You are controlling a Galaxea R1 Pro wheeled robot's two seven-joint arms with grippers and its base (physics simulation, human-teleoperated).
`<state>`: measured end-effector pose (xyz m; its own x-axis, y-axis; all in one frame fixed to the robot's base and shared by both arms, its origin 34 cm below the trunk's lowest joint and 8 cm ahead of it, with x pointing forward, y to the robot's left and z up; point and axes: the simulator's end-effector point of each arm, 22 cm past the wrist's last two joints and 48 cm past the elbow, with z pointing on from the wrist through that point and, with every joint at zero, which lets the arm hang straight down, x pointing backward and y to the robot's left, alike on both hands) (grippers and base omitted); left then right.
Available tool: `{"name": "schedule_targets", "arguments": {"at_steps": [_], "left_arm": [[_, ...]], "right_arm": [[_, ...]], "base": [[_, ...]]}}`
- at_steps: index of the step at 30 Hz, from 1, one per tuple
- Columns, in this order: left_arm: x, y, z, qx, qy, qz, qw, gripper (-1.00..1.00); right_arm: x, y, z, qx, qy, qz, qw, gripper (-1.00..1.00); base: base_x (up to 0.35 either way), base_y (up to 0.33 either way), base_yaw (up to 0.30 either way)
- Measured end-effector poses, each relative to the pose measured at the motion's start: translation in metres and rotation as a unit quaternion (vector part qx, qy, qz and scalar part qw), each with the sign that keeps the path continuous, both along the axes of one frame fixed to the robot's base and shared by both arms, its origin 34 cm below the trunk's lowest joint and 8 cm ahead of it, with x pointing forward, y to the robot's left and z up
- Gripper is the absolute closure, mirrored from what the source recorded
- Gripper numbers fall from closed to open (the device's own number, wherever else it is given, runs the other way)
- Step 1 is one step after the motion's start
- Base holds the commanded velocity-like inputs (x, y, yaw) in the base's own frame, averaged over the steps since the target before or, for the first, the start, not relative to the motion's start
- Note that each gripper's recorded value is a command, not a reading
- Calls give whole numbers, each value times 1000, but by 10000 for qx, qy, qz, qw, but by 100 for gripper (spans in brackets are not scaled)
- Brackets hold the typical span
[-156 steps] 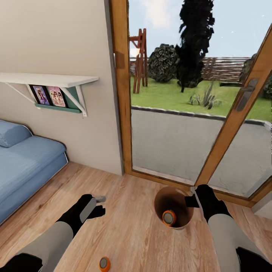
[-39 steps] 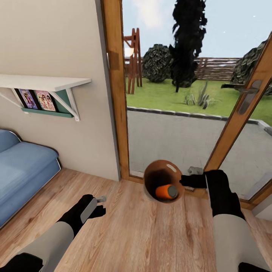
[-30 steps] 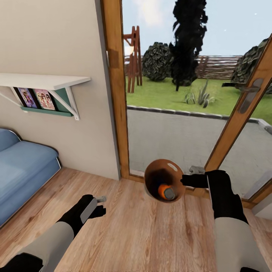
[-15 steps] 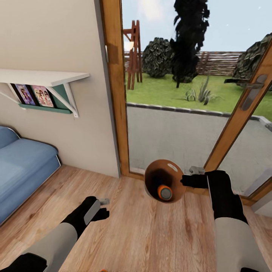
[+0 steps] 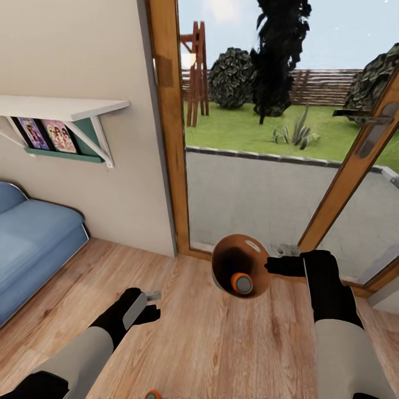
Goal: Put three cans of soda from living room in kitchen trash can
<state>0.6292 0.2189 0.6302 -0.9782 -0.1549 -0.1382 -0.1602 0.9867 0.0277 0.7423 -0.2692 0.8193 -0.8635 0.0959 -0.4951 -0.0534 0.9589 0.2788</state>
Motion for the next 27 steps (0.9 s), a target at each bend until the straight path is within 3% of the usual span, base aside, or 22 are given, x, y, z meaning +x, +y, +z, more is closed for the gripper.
{"name": "schedule_targets", "arguments": {"at_steps": [27], "left_arm": [[-13,-2,-52,-55,266,-33,9996,-100]], "right_arm": [[-2,3,-56,16,205,22,9998,100]], "base": [[0,0,0]]}}
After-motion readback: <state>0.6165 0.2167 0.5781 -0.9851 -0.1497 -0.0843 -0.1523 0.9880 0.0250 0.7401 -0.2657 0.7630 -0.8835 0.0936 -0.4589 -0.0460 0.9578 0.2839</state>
